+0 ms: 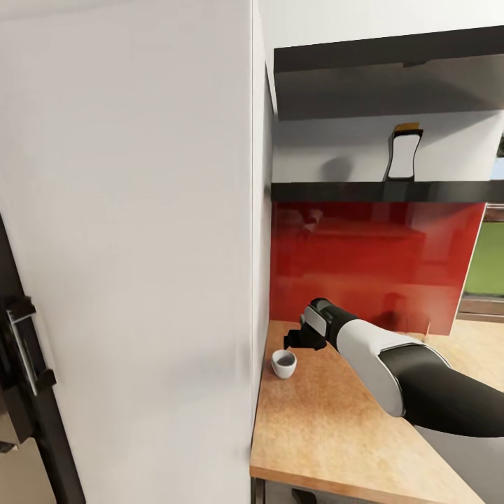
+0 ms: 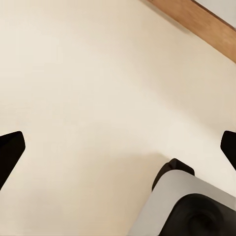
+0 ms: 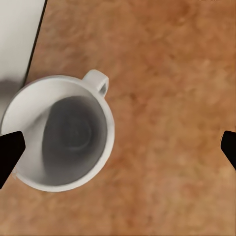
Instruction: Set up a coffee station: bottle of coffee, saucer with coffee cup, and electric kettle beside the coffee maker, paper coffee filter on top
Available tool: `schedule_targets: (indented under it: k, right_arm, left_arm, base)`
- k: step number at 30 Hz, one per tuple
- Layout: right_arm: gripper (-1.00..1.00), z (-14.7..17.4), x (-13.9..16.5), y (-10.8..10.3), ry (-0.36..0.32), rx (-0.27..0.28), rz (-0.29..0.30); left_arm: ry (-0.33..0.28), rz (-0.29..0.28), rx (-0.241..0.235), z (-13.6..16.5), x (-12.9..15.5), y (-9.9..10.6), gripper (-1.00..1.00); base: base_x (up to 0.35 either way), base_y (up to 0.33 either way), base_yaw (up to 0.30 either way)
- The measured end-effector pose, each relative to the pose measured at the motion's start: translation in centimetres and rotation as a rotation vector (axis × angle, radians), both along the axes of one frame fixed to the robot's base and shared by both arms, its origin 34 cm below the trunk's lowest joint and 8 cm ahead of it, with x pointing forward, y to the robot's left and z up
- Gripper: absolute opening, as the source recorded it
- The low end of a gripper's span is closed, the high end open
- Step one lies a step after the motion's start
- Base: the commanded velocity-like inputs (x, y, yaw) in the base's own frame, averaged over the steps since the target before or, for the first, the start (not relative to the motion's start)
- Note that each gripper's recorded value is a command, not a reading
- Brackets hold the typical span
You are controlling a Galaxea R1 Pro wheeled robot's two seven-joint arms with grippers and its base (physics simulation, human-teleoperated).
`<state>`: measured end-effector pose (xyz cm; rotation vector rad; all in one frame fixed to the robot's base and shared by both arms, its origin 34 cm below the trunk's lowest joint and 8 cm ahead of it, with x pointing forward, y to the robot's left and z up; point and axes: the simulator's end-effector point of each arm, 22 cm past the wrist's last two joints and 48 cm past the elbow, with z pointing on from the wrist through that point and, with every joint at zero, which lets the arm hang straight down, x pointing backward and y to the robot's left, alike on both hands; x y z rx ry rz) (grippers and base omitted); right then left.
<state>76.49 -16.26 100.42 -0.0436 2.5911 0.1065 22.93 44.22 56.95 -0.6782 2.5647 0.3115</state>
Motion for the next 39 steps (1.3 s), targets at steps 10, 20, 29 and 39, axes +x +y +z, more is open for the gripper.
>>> schedule_targets:
  k: [10,20,29,39]
  right_arm:
    - [1.0,-0.1,0.0,-0.3,0.001,-0.014,-0.009]
    - [1.0,-1.0,-1.6,-0.2,0.081,-0.019,0.004]
    - [1.0,-1.6,-2.8,-0.3,0.143,-0.024,0.012]
    - [1.0,-1.9,-3.4,-0.4,0.17,-0.025,0.015]
  left_arm:
    - [-0.003,-0.001,0.001,-0.1,0.1,0.0,1.0]
    - [-0.003,-0.003,0.0,-0.1,0.1,-0.1,1.0]
    - [-0.004,-0.003,0.0,-0.1,0.2,-0.1,1.0]
    - [-0.003,-0.004,-0.002,-0.2,0.1,-0.3,1.0]
  base:
    - [0.128,0.0,0.0]
    - [0.048,0.0,0.0]
    - [0.002,0.0,0.0]
    - [0.0,0.0,0.0]
